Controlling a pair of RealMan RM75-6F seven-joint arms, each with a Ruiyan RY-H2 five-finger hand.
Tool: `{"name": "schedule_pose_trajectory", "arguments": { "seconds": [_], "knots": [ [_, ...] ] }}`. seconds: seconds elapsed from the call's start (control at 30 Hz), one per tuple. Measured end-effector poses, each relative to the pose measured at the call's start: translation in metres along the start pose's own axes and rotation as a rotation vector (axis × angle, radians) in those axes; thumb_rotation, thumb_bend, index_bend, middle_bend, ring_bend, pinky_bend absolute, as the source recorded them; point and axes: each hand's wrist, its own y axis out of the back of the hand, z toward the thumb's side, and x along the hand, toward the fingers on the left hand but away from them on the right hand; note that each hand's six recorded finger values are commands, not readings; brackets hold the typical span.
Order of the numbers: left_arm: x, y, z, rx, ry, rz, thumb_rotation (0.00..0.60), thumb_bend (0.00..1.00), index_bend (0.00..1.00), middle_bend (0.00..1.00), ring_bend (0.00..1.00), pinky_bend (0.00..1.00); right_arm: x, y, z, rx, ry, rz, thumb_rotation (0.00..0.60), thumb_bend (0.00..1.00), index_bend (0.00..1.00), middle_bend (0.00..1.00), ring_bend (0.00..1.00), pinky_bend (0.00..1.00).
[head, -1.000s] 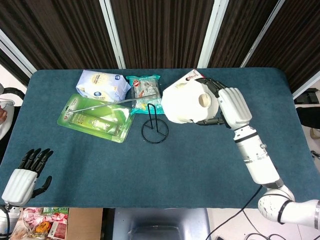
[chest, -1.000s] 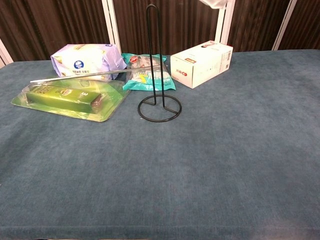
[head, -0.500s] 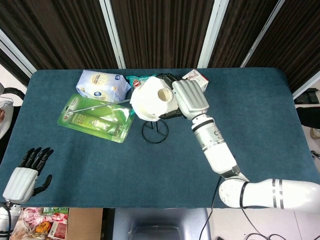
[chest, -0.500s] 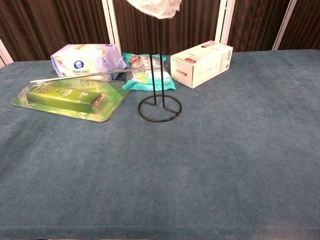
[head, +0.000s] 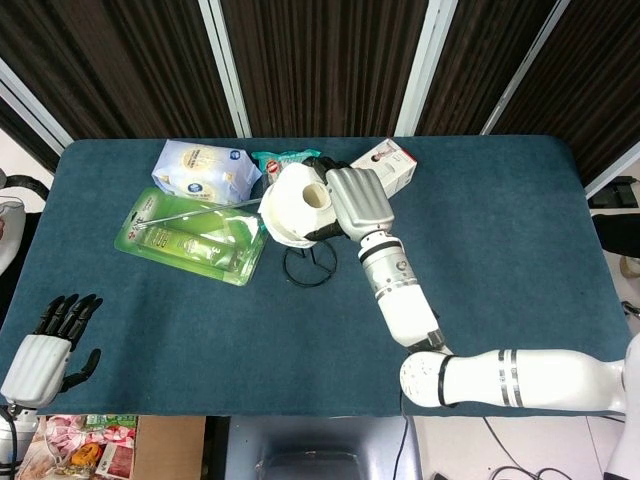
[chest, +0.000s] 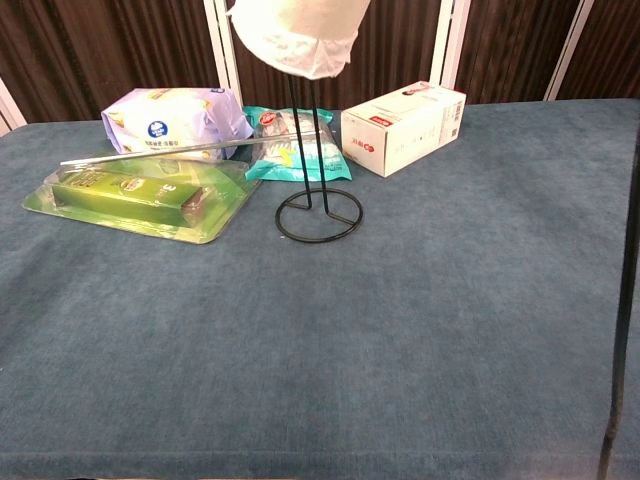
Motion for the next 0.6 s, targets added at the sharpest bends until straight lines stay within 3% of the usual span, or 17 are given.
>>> {"name": "schedule_pose_trajectory", "arguments": {
  "seconds": [0.07,0.17,0.23,0.33,0.47,0.6],
  "knots": [
    [0.000,0.000,0.000,-0.001,0.000,-0.001,0.600,0.46,0.00,0.06,0.02,0.07,0.000,-0.004,-0.001,-0.005,-0.014,0.023,0.600,0.25,0.56,0.56,0.56,0.59],
    [0.000,-0.001,0.000,-0.001,-0.001,-0.004,0.600,0.46,0.00,0.06,0.02,0.07,0.001,-0.008,-0.005,-0.011,-0.037,0.060,0.600,0.25,0.10,0.33,0.35,0.44],
    [0.000,-0.001,0.000,-0.002,-0.002,-0.004,0.600,0.46,0.00,0.06,0.02,0.07,0.001,-0.009,-0.006,-0.013,-0.046,0.073,0.600,0.25,0.00,0.16,0.19,0.31],
    [0.000,0.000,-0.001,-0.003,-0.001,-0.002,0.600,0.46,0.00,0.06,0.02,0.07,0.001,-0.004,-0.006,-0.003,-0.035,0.058,0.600,0.24,0.00,0.01,0.02,0.15],
    [-0.001,0.000,0.001,-0.003,-0.005,-0.001,0.600,0.46,0.00,0.06,0.02,0.07,0.002,0.010,-0.006,0.014,0.001,0.018,0.600,0.21,0.00,0.00,0.00,0.05],
    [-0.001,0.000,0.002,-0.005,-0.008,0.000,0.600,0.46,0.00,0.06,0.02,0.07,0.008,0.019,-0.006,0.025,0.043,-0.011,0.600,0.18,0.00,0.00,0.00,0.04]
  ]
}}
